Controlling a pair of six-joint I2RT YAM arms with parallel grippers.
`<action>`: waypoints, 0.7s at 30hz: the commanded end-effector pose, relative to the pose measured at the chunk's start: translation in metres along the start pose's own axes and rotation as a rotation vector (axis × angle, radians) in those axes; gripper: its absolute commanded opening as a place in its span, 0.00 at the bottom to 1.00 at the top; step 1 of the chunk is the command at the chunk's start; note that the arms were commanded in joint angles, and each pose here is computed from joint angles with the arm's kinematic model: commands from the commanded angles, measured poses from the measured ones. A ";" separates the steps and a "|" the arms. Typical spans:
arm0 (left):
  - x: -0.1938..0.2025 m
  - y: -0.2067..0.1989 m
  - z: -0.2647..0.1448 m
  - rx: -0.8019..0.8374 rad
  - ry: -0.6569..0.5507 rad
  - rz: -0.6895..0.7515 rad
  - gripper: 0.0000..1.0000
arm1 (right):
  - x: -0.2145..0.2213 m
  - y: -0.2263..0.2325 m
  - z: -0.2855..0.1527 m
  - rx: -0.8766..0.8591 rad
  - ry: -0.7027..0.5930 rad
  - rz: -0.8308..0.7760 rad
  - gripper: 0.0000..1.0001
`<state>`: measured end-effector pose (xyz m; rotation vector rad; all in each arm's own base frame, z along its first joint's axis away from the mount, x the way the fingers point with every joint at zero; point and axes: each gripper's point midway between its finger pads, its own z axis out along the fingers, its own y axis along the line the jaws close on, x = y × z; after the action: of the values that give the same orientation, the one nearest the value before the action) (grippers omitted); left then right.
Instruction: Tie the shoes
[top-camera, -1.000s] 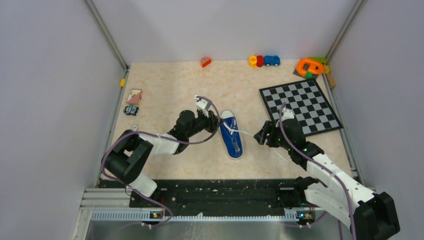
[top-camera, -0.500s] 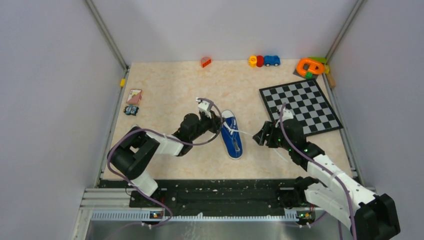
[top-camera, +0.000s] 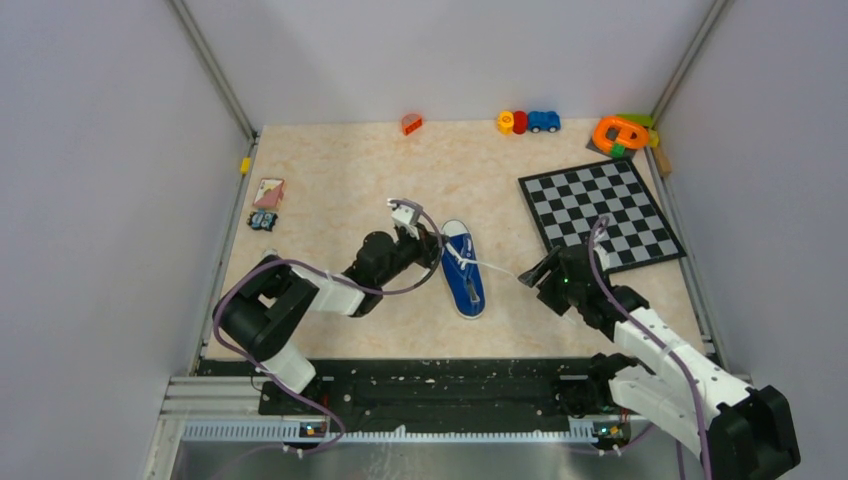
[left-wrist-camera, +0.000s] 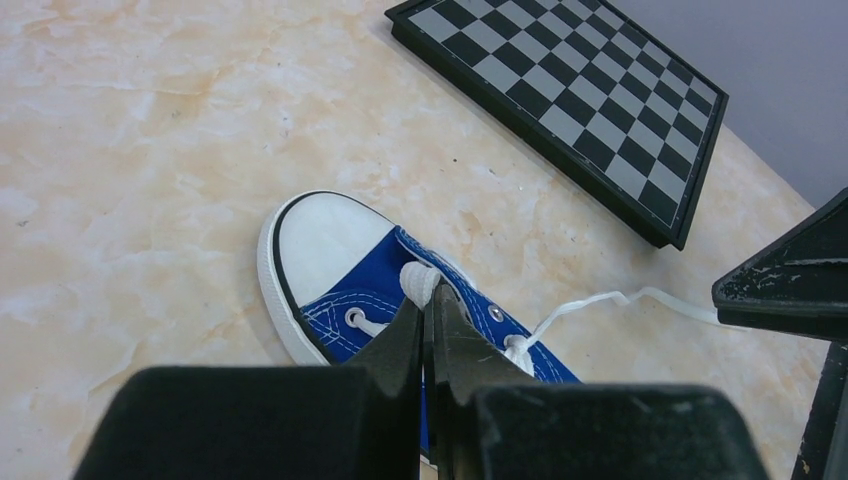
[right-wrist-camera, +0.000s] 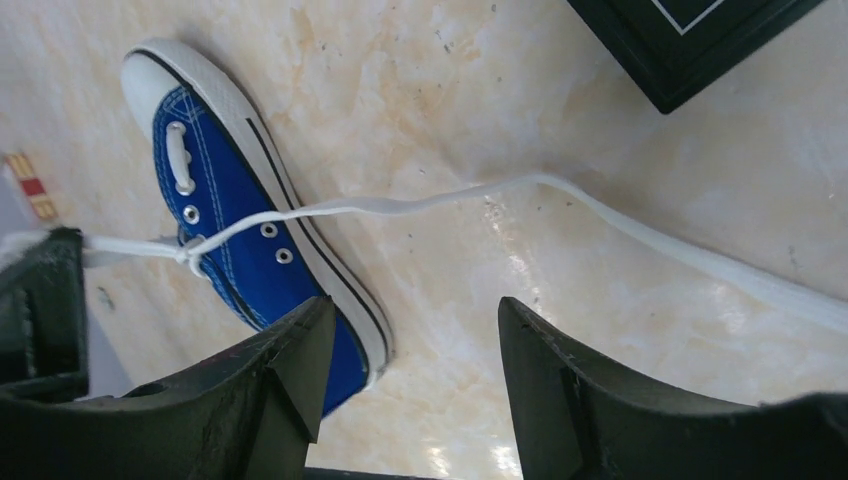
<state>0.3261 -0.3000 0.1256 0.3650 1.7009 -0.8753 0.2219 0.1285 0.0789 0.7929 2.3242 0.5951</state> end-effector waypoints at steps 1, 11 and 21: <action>-0.028 -0.012 -0.003 0.042 -0.105 0.021 0.00 | -0.002 0.020 0.000 -0.052 0.003 0.309 0.62; -0.034 -0.015 -0.004 0.056 -0.135 0.031 0.00 | 0.000 0.035 0.019 -0.110 0.022 0.603 0.62; -0.034 -0.016 -0.006 0.058 -0.143 0.033 0.00 | 0.006 0.030 0.046 -0.083 0.026 0.696 0.58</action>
<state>0.3241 -0.3000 0.1357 0.3616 1.6411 -0.8927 0.2462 0.1563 0.0519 1.5376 2.0735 0.9055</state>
